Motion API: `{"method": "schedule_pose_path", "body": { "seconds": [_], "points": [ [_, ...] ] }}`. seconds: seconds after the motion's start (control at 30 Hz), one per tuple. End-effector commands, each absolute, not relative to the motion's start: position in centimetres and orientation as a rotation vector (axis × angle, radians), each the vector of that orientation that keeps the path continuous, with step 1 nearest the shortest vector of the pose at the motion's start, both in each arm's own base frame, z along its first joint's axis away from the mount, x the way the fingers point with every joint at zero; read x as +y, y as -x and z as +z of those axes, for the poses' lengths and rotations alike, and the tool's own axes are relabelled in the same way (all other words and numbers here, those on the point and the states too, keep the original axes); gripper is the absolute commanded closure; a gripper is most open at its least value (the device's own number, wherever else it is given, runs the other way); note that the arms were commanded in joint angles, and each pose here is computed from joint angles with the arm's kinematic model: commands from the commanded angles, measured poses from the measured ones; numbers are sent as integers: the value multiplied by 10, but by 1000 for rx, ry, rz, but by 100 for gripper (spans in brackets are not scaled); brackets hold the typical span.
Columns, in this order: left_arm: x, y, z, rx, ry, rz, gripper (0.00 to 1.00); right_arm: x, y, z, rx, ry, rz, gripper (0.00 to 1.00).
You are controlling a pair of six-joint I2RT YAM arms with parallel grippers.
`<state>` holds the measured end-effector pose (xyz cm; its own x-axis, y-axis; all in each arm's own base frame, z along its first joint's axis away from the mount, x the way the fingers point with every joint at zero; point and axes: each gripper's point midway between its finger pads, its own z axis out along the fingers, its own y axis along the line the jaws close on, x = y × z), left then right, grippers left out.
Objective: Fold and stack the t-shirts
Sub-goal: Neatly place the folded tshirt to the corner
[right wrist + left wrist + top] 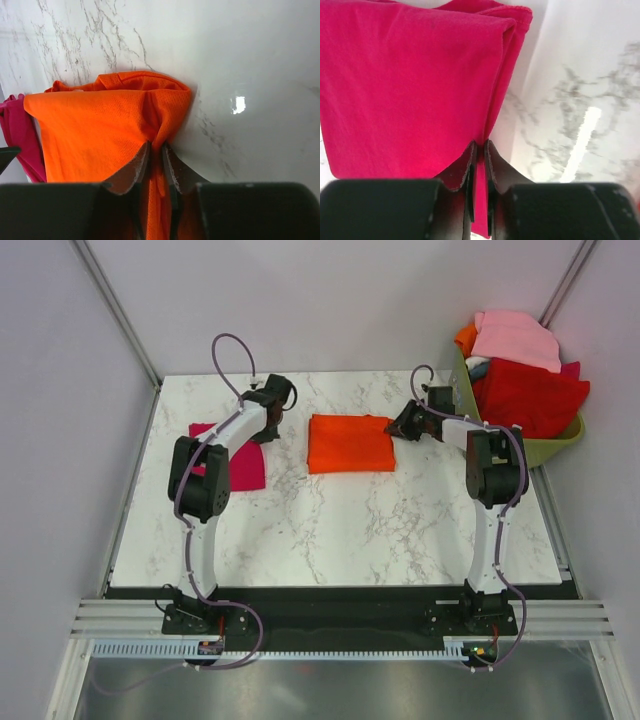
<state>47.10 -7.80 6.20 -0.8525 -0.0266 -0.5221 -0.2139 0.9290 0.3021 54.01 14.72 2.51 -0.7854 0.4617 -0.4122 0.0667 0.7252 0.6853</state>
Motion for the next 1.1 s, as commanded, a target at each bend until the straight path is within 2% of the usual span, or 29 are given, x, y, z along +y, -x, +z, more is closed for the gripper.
{"method": "schedule_pose_path", "body": {
  "seconds": [0.0,0.07,0.1,0.17,0.33,0.37,0.47,0.53,0.57,0.67,1.07],
  "points": [
    [-110,-484,75,2527,198,336,83,136,-539,48,2316,-372,877,76],
    [-121,-487,81,2524,188,281,63,132,-539,50,2315,-381,866,65],
    [-127,-489,87,2512,180,261,48,131,-539,51,2311,-383,862,56],
    [-136,-490,90,2515,167,219,43,130,-541,51,2307,-386,854,52],
    [-156,-496,110,2495,173,69,39,122,-542,56,2301,-397,797,44],
    [-166,-499,113,2492,162,-3,37,119,-543,55,2302,-403,778,38],
    [-198,-508,123,2453,120,-244,29,117,-545,55,2300,-403,754,34],
    [-212,-511,121,2447,119,-364,27,117,-546,48,2312,-407,757,36],
    [-221,-512,114,2464,109,-457,27,118,-549,49,2308,-405,764,41],
    [-234,-523,104,2450,117,-563,26,123,-552,42,2322,-397,778,47],
    [-242,-547,66,2440,169,-711,32,140,-566,29,2333,-363,823,47]
  ]
}}
